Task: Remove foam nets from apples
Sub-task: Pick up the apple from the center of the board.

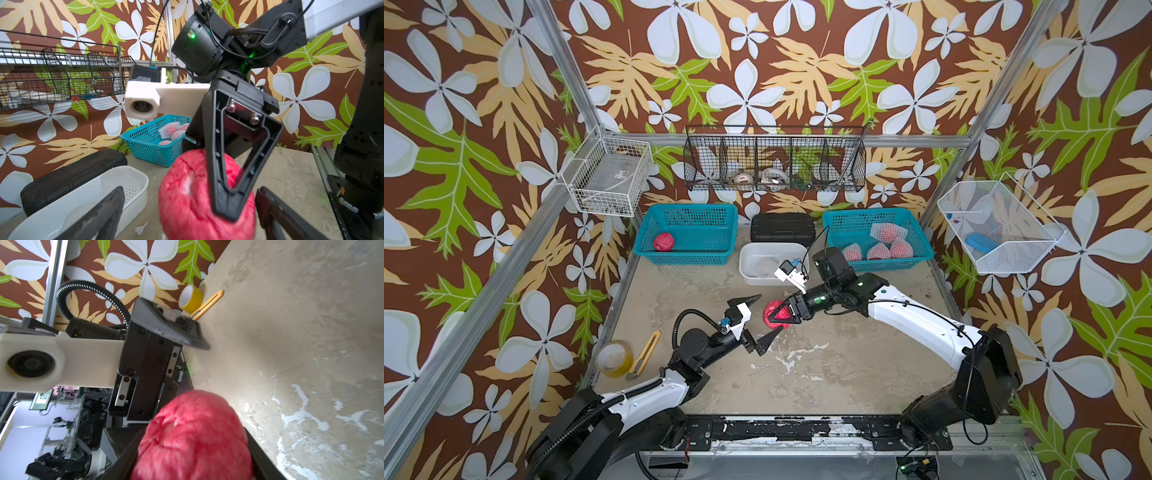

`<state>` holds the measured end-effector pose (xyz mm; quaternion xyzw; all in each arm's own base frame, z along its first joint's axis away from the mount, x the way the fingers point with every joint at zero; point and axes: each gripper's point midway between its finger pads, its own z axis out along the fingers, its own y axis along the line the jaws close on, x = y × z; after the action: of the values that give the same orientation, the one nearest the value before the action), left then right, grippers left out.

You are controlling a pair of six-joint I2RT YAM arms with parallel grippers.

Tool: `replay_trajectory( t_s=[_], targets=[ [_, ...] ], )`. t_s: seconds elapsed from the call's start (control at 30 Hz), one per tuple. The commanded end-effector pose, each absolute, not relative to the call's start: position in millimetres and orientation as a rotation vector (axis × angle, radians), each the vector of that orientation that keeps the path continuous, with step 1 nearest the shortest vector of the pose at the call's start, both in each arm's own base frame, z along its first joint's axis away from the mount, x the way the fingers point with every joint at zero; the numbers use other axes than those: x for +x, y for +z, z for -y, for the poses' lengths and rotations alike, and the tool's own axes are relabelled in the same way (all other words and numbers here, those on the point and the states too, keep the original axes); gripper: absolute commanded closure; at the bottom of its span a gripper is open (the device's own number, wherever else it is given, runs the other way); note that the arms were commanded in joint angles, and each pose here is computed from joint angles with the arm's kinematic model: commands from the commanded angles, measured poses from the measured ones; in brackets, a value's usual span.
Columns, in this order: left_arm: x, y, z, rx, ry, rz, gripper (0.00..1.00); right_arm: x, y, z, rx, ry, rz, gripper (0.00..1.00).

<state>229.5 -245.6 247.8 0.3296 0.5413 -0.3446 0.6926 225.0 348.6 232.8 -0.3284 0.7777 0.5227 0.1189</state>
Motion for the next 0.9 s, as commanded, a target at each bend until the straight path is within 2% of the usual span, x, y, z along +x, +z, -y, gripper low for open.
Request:
replay_trajectory(
  t_s=[0.0,0.3,0.37,0.5,0.57,0.7,0.77,0.87],
  targets=[
    [228,257,249,0.759,-0.762,-1.153,0.0,214,246,-356,-1.014,1.613,-2.21,0.49],
    [230,252,255,0.779,-0.773,-1.167,0.03,209,255,-358,-1.033,1.654,-2.167,0.49],
    [230,251,257,0.79,-0.781,-1.17,0.07,208,257,-359,-1.034,1.666,-2.157,0.49],
    [231,250,259,0.798,-0.785,-1.172,0.27,207,253,-359,-1.036,1.674,-2.165,0.49],
    [233,251,259,0.799,-0.776,-1.175,0.31,207,253,-359,-1.036,1.68,-2.161,0.49],
    [239,255,256,0.769,-0.743,-1.177,0.45,210,259,-359,-1.05,1.652,-2.128,0.39],
    [241,259,253,0.752,-0.726,-1.168,0.48,212,263,-360,-1.056,1.634,-2.111,0.35],
    [252,265,248,0.705,-0.669,-1.177,0.5,226,269,-358,-1.043,1.515,-2.105,0.19]
  ],
)
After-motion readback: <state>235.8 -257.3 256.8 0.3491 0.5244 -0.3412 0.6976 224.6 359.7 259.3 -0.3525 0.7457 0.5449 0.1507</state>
